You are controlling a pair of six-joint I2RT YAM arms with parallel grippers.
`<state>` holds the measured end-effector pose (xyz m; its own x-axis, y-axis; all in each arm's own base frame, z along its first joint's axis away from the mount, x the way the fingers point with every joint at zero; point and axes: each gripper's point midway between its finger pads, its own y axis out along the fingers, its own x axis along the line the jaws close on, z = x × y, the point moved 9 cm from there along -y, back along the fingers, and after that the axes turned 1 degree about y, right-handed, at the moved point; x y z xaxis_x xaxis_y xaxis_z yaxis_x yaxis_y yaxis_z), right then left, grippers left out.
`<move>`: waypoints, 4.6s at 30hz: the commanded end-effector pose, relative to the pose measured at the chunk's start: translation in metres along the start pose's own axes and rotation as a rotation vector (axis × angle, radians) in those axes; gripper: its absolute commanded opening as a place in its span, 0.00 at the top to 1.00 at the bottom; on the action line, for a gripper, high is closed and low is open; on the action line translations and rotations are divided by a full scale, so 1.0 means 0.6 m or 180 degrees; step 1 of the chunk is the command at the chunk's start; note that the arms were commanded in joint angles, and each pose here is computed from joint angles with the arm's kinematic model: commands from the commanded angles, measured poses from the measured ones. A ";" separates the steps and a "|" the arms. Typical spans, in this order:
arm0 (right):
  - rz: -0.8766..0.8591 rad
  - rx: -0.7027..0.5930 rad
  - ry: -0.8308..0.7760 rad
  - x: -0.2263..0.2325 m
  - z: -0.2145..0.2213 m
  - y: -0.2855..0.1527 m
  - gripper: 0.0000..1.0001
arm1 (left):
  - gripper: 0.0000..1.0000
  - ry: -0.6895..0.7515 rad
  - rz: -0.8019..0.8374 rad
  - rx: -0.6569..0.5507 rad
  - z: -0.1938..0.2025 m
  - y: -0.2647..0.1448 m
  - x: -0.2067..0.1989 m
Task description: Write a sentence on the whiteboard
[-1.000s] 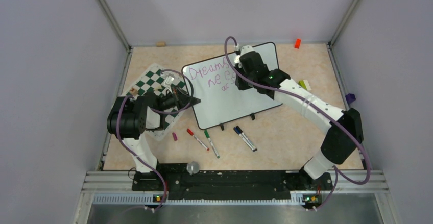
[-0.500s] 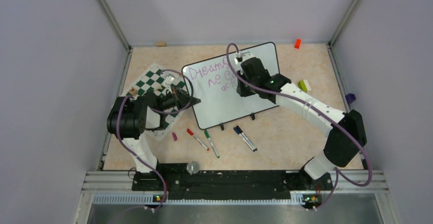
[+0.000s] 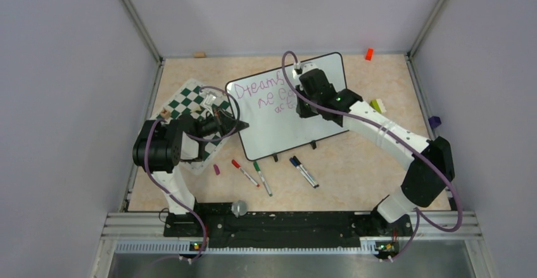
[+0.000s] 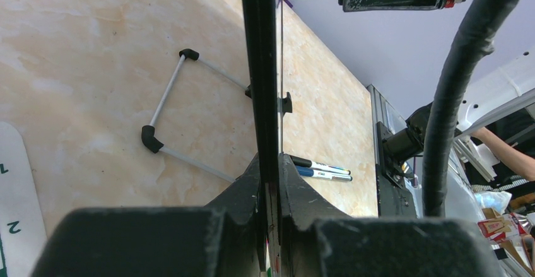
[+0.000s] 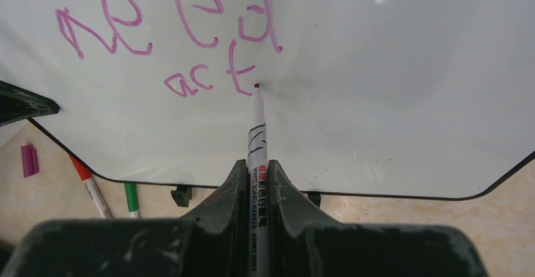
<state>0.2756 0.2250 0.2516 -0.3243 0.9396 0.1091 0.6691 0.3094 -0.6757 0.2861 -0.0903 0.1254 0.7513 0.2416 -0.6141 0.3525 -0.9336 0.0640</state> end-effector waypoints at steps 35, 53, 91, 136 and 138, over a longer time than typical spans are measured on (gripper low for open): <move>-0.0010 -0.0305 0.0142 -0.008 -0.071 0.000 1.00 | 1.00 0.0507 0.0329 0.0216 0.005 -0.002 -0.010; 0.0086 -0.0195 0.0105 -0.017 -0.055 0.000 1.00 | 1.00 0.0506 0.0333 0.0219 0.005 -0.001 -0.010; -0.0186 -0.0393 0.0162 -0.018 -0.048 -0.057 1.00 | 1.00 0.0492 0.0327 0.0214 0.003 0.000 -0.007; -0.0066 -0.0327 0.0053 -0.013 -0.056 0.000 1.00 | 1.00 0.0490 0.0332 0.0220 0.004 -0.001 -0.008; -0.0060 -0.0291 0.0050 -0.014 -0.050 0.002 1.00 | 1.00 0.0492 0.0327 0.0216 0.004 -0.001 -0.008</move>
<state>0.2899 0.2205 0.2617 -0.3337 0.9323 0.1393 0.6870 0.3417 -0.6413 0.2864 -0.0902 0.1259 0.7550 0.2368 -0.6115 0.3453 -0.9363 0.0638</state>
